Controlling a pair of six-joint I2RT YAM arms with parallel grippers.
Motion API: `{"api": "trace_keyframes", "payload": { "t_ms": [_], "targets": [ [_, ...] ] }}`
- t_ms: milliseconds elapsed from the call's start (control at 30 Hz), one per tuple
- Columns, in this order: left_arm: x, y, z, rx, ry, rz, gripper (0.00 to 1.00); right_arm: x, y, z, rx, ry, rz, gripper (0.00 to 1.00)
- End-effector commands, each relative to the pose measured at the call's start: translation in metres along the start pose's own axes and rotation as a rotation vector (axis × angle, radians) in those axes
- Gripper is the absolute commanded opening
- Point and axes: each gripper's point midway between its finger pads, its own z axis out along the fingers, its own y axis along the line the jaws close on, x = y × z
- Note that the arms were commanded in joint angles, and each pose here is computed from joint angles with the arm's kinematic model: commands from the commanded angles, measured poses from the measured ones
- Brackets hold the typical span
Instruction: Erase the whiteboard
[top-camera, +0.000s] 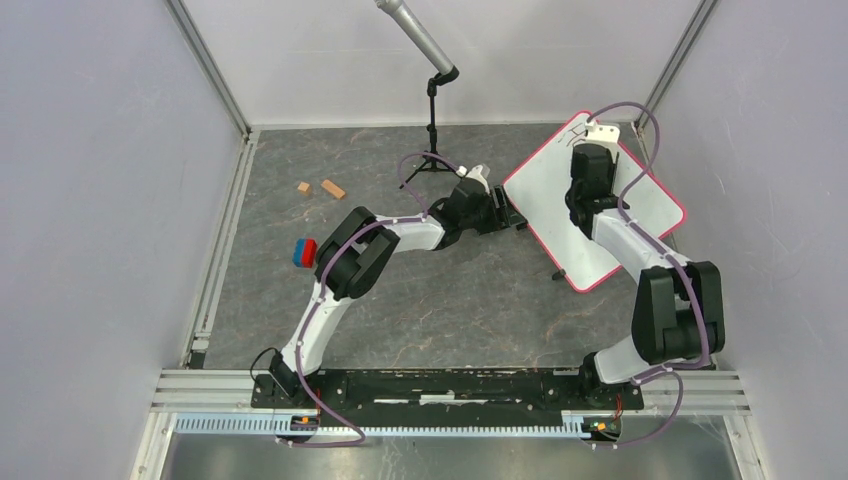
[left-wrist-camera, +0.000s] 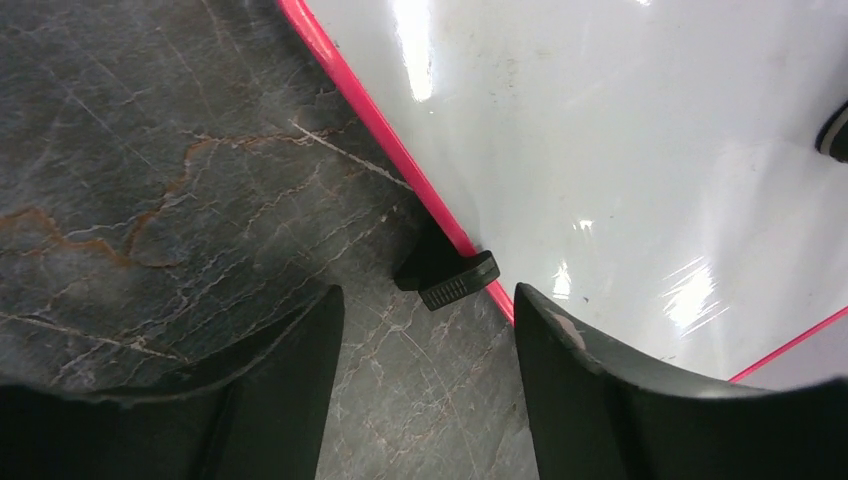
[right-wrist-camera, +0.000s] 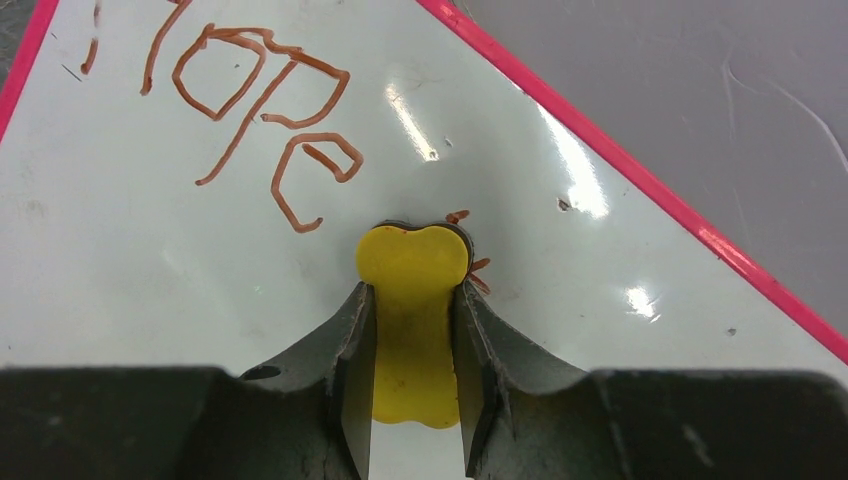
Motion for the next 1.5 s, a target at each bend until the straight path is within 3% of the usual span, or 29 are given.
{"api": "trace_keyframes", "payload": {
  "t_ms": [0,67,233,467,533,767,900,1100,1267,1467],
  "targets": [
    [0.013,0.028,-0.009,-0.12,0.029,0.093,0.73,-0.032,-0.023,-0.01,0.057,-0.076,0.037,0.15],
    [0.013,0.03,-0.008,-0.127,0.025,0.093,0.75,-0.038,-0.039,-0.018,0.088,-0.096,0.033,0.17],
    [0.027,0.035,0.006,-0.168,0.061,0.097,0.75,-0.04,-0.051,-0.023,0.109,-0.1,-0.001,0.4],
    [0.029,0.041,0.008,-0.21,0.06,0.085,0.62,-0.028,-0.045,-0.024,0.068,-0.058,-0.023,0.65],
    [0.029,0.041,0.008,-0.209,0.06,0.083,0.62,-0.022,-0.046,-0.024,0.075,-0.049,-0.027,0.68],
    [0.032,0.045,0.01,-0.214,0.07,0.068,0.57,-0.02,-0.042,-0.016,0.088,-0.039,-0.035,0.65],
    [0.034,0.051,0.011,-0.232,0.078,0.043,0.56,-0.02,-0.033,-0.007,0.073,-0.024,-0.05,0.5],
    [0.035,0.054,0.011,-0.247,0.09,0.031,0.55,-0.018,-0.016,0.0,0.052,-0.028,-0.065,0.48],
    [0.035,0.058,0.01,-0.268,0.096,0.027,0.5,-0.02,0.014,0.006,0.008,-0.029,-0.095,0.35],
    [0.035,0.062,0.009,-0.29,0.095,0.03,0.47,-0.027,0.028,0.019,0.029,-0.016,-0.126,0.33]
  ]
}}
